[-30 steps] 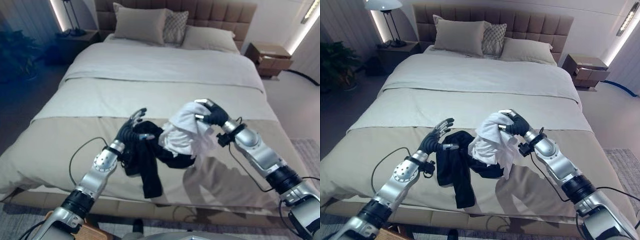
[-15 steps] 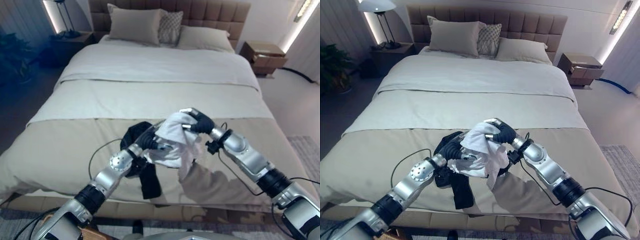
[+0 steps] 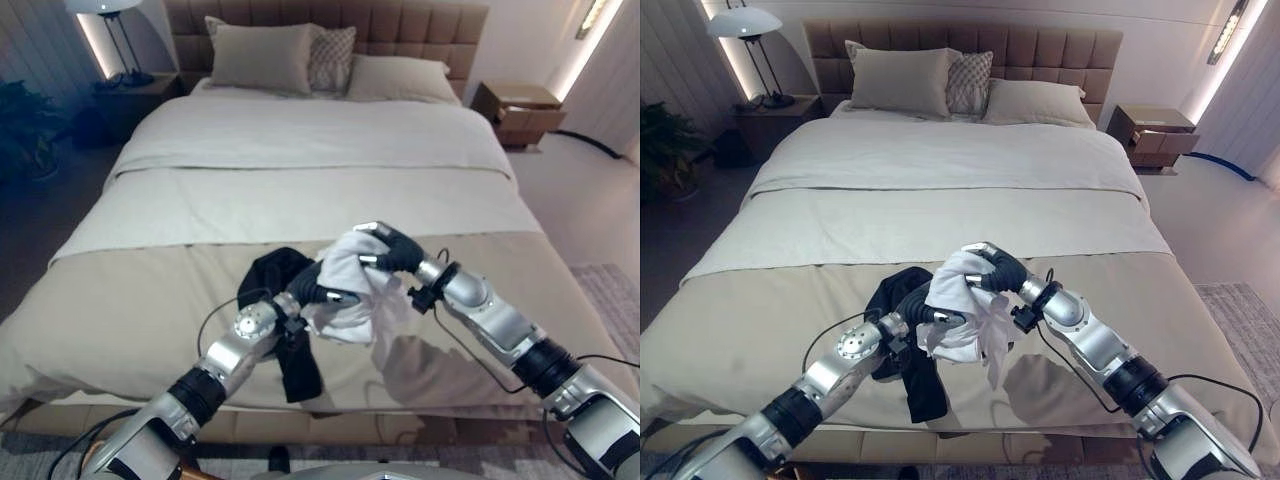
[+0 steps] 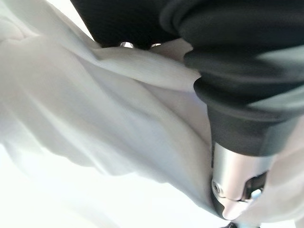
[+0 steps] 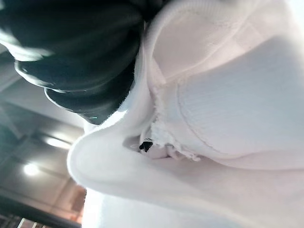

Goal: Pick up clothes into the bucket

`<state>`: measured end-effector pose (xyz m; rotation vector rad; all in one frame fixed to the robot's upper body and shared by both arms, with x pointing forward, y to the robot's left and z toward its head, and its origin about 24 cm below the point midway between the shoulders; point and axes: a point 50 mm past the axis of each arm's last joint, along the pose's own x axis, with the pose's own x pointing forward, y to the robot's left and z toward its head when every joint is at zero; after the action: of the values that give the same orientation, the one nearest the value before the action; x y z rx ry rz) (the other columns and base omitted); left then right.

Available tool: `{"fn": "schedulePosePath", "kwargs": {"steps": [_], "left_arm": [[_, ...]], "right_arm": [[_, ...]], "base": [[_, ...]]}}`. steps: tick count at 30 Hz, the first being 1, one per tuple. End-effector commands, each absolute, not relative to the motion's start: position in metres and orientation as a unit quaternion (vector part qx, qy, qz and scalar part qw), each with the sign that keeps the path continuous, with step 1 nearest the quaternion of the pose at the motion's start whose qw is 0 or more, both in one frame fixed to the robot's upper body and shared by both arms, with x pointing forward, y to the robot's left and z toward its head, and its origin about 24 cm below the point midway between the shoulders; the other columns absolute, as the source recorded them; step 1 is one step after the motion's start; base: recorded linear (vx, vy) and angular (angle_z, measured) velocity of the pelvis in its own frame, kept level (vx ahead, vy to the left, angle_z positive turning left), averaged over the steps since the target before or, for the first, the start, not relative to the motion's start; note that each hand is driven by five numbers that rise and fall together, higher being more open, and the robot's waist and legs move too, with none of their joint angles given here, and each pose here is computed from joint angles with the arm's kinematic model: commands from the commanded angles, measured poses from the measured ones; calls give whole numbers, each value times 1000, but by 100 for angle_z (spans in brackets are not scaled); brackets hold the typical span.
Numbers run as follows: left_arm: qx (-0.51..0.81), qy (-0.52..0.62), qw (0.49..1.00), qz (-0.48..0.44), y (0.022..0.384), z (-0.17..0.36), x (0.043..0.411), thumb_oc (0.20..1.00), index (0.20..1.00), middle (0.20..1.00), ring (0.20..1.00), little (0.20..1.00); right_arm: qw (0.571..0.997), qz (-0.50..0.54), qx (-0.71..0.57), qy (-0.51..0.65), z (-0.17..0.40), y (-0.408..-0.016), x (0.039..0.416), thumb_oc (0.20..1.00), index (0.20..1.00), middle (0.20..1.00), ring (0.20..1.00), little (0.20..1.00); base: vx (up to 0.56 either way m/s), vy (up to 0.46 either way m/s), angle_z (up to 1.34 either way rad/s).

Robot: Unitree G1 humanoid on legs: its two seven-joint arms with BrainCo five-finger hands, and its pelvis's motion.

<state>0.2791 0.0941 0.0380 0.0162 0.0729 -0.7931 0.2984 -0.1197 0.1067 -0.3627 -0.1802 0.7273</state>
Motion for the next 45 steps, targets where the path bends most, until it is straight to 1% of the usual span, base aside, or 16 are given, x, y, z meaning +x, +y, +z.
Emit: {"fn": "schedulePosePath", "kwargs": {"steps": [1, 2, 3, 10, 17, 21, 22, 23, 24, 28, 29, 31, 32, 33, 39, 45], "left_arm": [[56, 10, 910, -410, 84, 50, 297, 740, 740, 740, 740, 740], [54, 14, 911, -408, 82, 46, 296, 235, 235, 235, 235, 235], [54, 14, 911, -408, 82, 46, 296, 200, 200, 200, 200, 200], [35, 27, 924, -380, 85, 33, 292, 200, 200, 200, 200, 200], [35, 34, 946, -321, 102, 21, 290, 200, 200, 200, 200, 200], [35, 24, 962, -269, 119, 21, 290, 200, 200, 200, 200, 200], [34, 20, 966, -257, 123, 21, 289, 200, 200, 200, 200, 200], [35, 15, 969, -243, 129, 22, 288, 200, 200, 200, 200, 200], [34, 13, 972, -233, 133, 22, 287, 200, 200, 200, 200, 200], [22, 10, 983, -183, 157, 20, 277, 200, 200, 200, 200, 200], [15, 10, 989, -149, 172, 17, 271, 200, 200, 200, 200, 200], [17, 10, 990, -136, 179, 17, 268, 200, 200, 200, 200, 200], [16, 8, 994, -105, 194, 16, 261, 200, 200, 200, 200, 200], [16, 9, 994, -105, 194, 16, 261, 200, 200, 200, 200, 200], [-2, -16, 1000, 7, 238, 18, 236, 200, 200, 200, 200, 200], [-1, -42, 999, 34, 244, 27, 234, 200, 200, 200, 200, 200]], "right_arm": [[888, 388, -128, -210, 156, -89, 295, 200, 200, 200, 200, 200], [887, 388, -124, -215, 159, -89, 295, 200, 200, 200, 200, 200], [887, 388, -124, -215, 159, -89, 295, 200, 200, 200, 200, 200], [891, 381, -113, -220, 160, -91, 294, 200, 200, 200, 200, 200], [902, 357, -107, -218, 158, -101, 295, 200, 200, 200, 200, 200], [912, 334, -94, -218, 156, -107, 295, 200, 200, 200, 200, 200], [914, 329, -93, -218, 155, -109, 295, 266, 266, 266, 266, 266], [917, 321, -92, -218, 154, -111, 295, 768, 768, 768, 768, 768], [919, 315, -91, -218, 153, -114, 294, 1000, 1000, 1000, 1000, 1000], [933, 288, -71, -204, 143, -125, 292, 1000, 1000, 1000, 1000, 1000], [940, 272, -57, -196, 137, -130, 291, 1000, 1000, 1000, 1000, 1000], [943, 266, -54, -193, 135, -133, 290, 1000, 1000, 1000, 1000, 1000], [950, 248, -46, -184, 128, -141, 287, 1000, 1000, 1000, 1000, 1000], [950, 248, -46, -184, 128, -141, 287, 1000, 1000, 1000, 1000, 1000], [979, 145, -29, -143, 95, -181, 273, 1000, 1000, 1000, 1000, 1000], [986, 96, -40, -134, 83, -196, 264, 1000, 1000, 1000, 1000, 1000]], "base": [[10, 5, -3], [0, 0, 0], [0, 0, 0], [0, 0, 0], [0, 0, 0], [0, 0, 0], [0, 0, 0], [0, 0, 0], [0, 0, 0], [3, -7, 1], [10, -24, 4], [12, -18, 3], [14, -15, 5], [16, -13, 8], [11, -12, 13], [-81, -57, 45]]}}
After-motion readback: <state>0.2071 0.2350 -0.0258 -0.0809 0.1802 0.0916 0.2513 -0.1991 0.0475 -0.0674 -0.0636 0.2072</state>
